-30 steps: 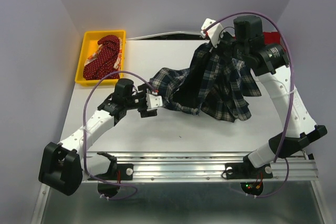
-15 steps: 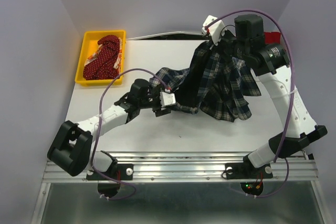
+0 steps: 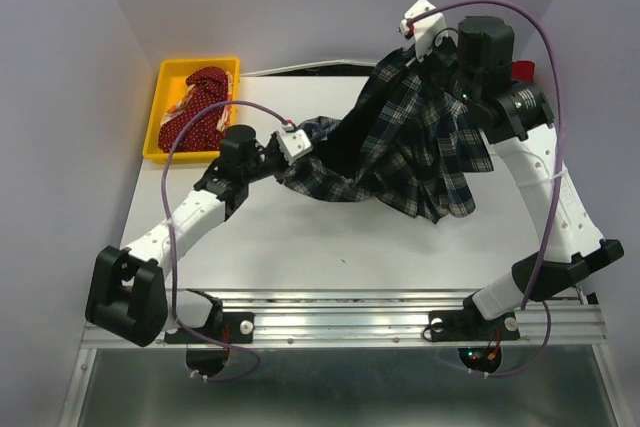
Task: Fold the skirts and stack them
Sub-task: Flatten the skirt out
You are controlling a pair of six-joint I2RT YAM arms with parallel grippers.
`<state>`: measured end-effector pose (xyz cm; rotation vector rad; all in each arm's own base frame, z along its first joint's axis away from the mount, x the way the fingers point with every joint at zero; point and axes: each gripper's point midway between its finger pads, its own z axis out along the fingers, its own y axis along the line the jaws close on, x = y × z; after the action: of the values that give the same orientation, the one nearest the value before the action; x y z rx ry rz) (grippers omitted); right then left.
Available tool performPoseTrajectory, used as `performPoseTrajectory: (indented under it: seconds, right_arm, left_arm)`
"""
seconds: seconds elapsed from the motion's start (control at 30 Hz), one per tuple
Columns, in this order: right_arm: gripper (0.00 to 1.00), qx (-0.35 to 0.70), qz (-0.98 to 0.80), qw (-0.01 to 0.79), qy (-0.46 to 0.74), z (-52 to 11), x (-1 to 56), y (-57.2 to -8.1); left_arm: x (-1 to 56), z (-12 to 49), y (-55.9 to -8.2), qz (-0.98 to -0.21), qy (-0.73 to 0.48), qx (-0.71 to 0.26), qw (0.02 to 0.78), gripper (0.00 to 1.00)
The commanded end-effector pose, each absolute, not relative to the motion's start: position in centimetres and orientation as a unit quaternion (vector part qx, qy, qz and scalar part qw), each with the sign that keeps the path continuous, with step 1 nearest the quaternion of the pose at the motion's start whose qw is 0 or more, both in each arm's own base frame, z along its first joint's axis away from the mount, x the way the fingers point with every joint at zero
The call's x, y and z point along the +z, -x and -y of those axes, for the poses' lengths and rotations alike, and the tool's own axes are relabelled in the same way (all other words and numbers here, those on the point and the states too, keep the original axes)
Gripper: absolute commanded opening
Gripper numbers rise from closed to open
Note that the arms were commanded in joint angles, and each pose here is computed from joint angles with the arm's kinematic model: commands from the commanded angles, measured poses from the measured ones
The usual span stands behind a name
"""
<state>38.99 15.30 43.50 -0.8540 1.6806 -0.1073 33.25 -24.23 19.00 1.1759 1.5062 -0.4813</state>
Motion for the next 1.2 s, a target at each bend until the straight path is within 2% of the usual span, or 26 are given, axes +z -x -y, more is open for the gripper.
performPoseTrajectory:
  seconds: [0.0,0.23,0.37,0.43,0.57,0.63,0.87,0.97,1.03,1.17]
  right_arm:
    - [0.01,-0.066,-0.663,0.704,0.245,-11.9,52.4,-39.4]
    - [0.01,-0.083,-0.654,0.732,0.169,-8.9,54.8,-39.2]
    - [0.01,-0.087,-0.648,0.747,0.118,-6.1,56.3,-39.0]
    - [0.01,-0.086,-0.643,0.753,0.107,-5.2,56.9,-38.3]
    - [0.01,-0.050,-0.629,0.764,0.132,-5.8,57.2,-34.3]
    - [0.01,-0.037,-0.625,0.763,0.158,-6.0,56.5,-31.4]
    - [0.01,0.041,-0.631,0.744,0.216,-7.3,54.5,-23.2]
    - [0.01,0.071,-0.644,0.723,0.240,-8.5,52.8,-22.5]
    - [0.01,0.086,-0.671,0.693,0.247,-9.2,50.1,-23.7]
    - [0.03,0.120,-0.724,0.625,0.265,-11.5,43.5,-28.0]
  left_arm:
    - [27.2,22.4,-33.3,-0.609,-0.445,-0.209,0.622,0.00]
    - [33.0,18.9,-32.5,-0.613,-0.406,-0.197,0.648,0.00]
    - [39.8,14.3,-33.7,-0.622,-0.328,-0.134,0.698,0.00]
    - [40.4,13.1,-33.6,-0.646,-0.308,-0.125,0.687,0.00]
    - [43.4,12.1,-30.5,-0.634,-0.319,-0.113,0.695,0.00]
    - [44.5,12.4,-27.1,-0.607,-0.352,-0.116,0.703,0.00]
    - [44.3,12.6,-18.6,-0.587,-0.412,-0.140,0.683,0.00]
    - [44.2,12.7,-16.7,-0.584,-0.424,-0.152,0.675,0.00]
    - [43.6,12.7,-16.9,-0.604,-0.414,-0.162,0.662,0.00]
    - [39.6,12.4,-22.3,-0.686,-0.360,-0.169,0.610,0.00]
